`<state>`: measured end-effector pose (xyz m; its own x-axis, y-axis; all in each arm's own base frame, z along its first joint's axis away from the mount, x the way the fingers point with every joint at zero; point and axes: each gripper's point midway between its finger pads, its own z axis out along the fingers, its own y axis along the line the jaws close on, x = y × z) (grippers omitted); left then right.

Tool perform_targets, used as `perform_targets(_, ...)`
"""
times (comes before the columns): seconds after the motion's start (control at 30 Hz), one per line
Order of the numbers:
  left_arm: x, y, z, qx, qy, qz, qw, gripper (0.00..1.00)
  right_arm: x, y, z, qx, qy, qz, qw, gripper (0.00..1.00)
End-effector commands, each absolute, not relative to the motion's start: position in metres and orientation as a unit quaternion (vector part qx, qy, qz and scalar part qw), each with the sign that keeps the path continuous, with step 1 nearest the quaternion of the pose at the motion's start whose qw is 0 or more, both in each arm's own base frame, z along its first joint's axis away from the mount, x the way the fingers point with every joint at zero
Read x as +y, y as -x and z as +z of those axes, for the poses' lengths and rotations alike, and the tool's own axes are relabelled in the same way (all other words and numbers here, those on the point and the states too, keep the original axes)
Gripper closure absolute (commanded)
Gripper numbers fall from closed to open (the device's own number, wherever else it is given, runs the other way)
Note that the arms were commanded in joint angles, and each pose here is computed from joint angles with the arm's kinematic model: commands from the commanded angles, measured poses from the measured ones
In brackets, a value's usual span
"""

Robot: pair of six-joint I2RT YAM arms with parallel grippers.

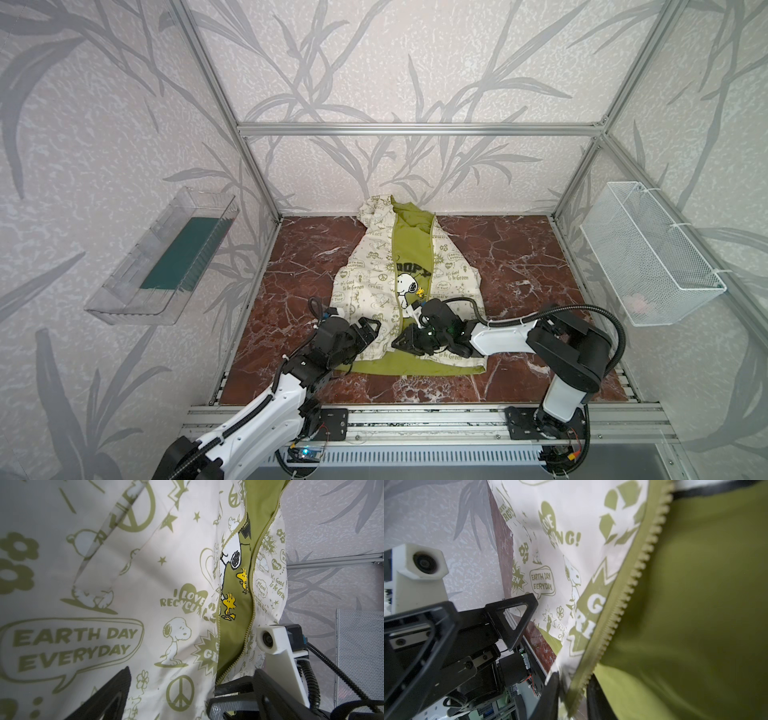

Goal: Zip up the jacket

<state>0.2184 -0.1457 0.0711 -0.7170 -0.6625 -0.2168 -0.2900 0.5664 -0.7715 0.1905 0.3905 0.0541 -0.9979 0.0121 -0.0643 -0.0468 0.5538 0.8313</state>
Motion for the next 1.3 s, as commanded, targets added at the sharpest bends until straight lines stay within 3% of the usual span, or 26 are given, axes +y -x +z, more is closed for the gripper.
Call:
perform_targets(0.0, -0.148, -0.207, 0.068, 0.843, 0.306, -0.386, 0.216, 0.07, 0.396, -0.192, 0.077, 0.862, 0.020, 0.504, 0.052, 0.87)
perform_targets(0.13, -0.151, -0.204, 0.080, 0.830, 0.318, -0.406, 0.211, 0.08, 0.395, -0.192, 0.080, 0.858, 0.021, 0.510, 0.057, 1.00)
perform_targets(0.4, -0.169, -0.198, 0.103, 0.793, 0.340, -0.470, 0.188, 0.09, 0.407, -0.198, 0.113, 0.815, 0.024, 0.575, 0.075, 1.00)
perform_targets(0.7, -0.176, -0.205, 0.100, 0.780, 0.345, -0.483, 0.199, 0.11, 0.396, -0.203, 0.145, 0.790, 0.025, 0.606, 0.095, 1.00)
perform_targets(1.27, -0.180, -0.213, 0.123, 0.741, 0.343, -0.534, 0.219, 0.15, 0.410, -0.205, 0.115, 0.769, -0.003, 0.638, 0.047, 1.00)
